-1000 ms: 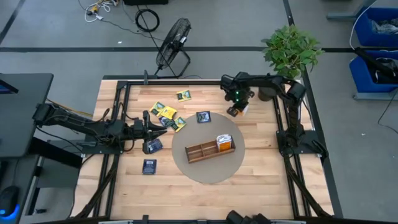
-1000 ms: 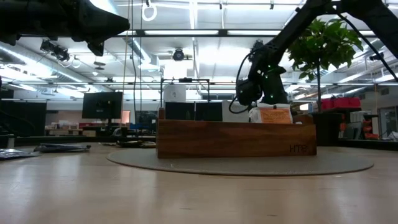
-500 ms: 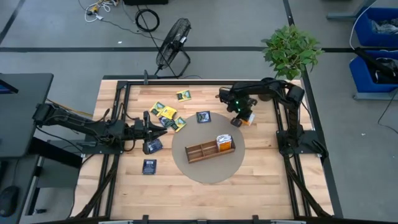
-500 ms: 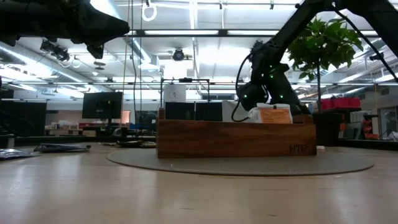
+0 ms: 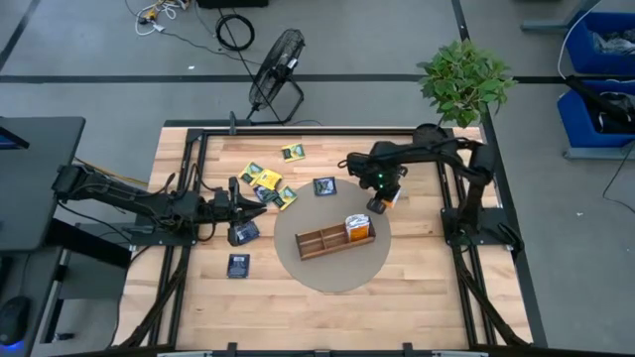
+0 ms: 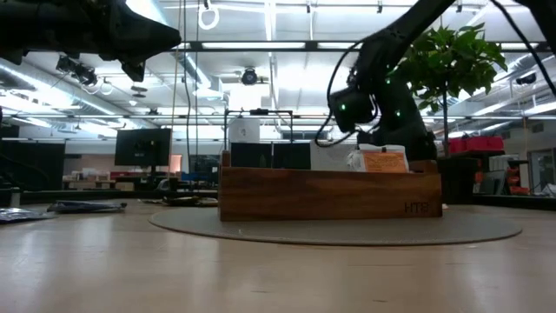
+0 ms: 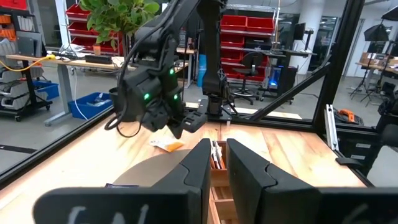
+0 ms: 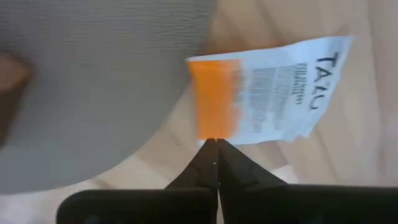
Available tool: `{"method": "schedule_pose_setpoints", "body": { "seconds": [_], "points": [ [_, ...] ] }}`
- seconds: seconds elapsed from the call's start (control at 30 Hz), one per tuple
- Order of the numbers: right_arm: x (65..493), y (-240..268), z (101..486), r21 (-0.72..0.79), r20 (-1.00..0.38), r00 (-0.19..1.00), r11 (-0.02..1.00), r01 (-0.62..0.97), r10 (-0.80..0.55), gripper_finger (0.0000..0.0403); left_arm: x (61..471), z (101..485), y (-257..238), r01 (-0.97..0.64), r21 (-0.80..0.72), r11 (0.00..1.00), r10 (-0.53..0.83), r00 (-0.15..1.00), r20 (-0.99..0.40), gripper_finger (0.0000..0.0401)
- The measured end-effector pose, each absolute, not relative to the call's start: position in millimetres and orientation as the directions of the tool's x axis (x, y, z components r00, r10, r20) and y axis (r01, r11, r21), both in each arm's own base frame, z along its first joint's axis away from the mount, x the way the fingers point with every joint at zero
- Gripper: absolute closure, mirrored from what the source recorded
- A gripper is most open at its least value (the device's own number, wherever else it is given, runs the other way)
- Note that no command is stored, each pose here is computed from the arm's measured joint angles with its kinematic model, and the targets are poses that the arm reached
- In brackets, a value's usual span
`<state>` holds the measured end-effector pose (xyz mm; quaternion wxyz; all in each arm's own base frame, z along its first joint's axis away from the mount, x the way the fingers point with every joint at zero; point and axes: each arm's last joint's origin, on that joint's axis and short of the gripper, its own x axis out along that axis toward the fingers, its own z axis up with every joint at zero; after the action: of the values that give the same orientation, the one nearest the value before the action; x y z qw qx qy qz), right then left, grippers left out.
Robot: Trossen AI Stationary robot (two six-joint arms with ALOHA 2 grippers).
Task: Pick & Place Tea
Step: Put the orange tea bag into the right section of the wooden organizer
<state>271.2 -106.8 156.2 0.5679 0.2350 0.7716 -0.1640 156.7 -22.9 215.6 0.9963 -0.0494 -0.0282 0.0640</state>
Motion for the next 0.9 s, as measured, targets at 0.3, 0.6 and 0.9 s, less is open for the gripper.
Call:
{"method": "schedule_pose_setpoints", "body": {
  "seconds": [0.3,0.6,0.9],
  "points": [
    [272.2,-115.1,171.0,-0.132,-0.982,-0.184,0.831,0.54,-0.036,0.0376,156.7,215.7,-22.9,-0.125,-0.101,0.987,0.13,0.99,0.051,0.0348],
    [263.7,-127.0,163.2,-0.124,-0.984,-0.177,0.804,0.581,-0.023,0.0239,156.7,214.3,-23.0,-0.126,-0.099,0.987,0.13,0.991,0.037,0.0348],
    [246.8,-134.7,145.6,-0.106,-0.981,-0.192,0.805,0.583,0.009,0.0157,156.7,213.2,-23.0,-0.127,-0.101,0.987,0.13,0.991,0.026,0.0348]
  ]
}}
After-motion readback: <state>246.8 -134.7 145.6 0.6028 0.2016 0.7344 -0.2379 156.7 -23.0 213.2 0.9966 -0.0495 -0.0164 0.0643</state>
